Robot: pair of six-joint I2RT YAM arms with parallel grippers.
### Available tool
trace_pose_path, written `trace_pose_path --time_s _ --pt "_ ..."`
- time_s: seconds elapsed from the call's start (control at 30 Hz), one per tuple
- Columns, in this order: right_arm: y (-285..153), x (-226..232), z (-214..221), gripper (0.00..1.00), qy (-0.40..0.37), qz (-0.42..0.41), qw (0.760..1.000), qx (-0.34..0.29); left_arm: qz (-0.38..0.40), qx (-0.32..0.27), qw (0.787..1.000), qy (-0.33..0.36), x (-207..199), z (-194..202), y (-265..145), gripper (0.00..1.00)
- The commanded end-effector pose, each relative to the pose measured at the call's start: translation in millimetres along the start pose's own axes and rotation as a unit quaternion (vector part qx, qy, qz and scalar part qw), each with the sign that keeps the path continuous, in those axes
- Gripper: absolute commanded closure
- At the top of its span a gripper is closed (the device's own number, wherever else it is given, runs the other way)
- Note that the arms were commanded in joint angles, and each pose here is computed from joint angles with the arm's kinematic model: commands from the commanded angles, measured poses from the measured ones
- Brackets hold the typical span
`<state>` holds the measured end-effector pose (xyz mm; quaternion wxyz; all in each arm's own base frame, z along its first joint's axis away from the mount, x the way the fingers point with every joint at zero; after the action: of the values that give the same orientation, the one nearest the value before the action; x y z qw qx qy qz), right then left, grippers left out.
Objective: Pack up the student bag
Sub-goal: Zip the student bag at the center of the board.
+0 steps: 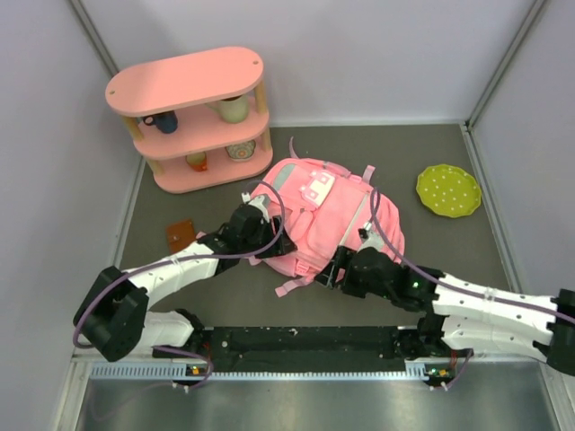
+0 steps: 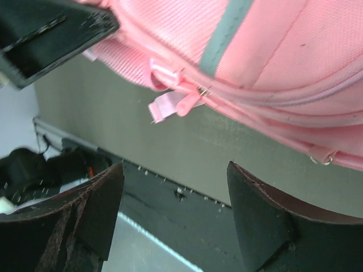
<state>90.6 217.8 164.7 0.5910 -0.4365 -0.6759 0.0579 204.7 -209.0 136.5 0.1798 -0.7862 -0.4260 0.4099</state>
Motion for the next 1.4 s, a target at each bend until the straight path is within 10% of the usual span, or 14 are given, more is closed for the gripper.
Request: trace_pose_path --time_s 0.0,0.4,1.37 --pt "23.1 23.2 -8.1 0.29 0.083 -0.006 0.995 -0.058 0.008 -0.043 0.999 -0.012 -6.7 -18.7 11.1 0.43" --pt "62.8 36.0 1.2 0.41 0.148 0.037 0.987 -0.047 0.010 -0.059 0.998 -0.007 -8.0 -23.9 11.2 1.00" --pt "83.4 35.7 -3.6 0.64 0.119 0.097 0.983 -0.096 0.064 -0.062 0.996 0.007 -24.2 -28.8 -5.7 1.00"
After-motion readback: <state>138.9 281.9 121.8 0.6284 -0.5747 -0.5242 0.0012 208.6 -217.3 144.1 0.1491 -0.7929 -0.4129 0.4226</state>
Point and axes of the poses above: each gripper's point midway between its finger pads, its own y axis out along the fingers, its own x axis along the line the jaws close on, z = x × y, the point moved 7 cm from there along -y, back along the fingers, and after that the axes turned 10 degrees about y, right-handed, at the moved point
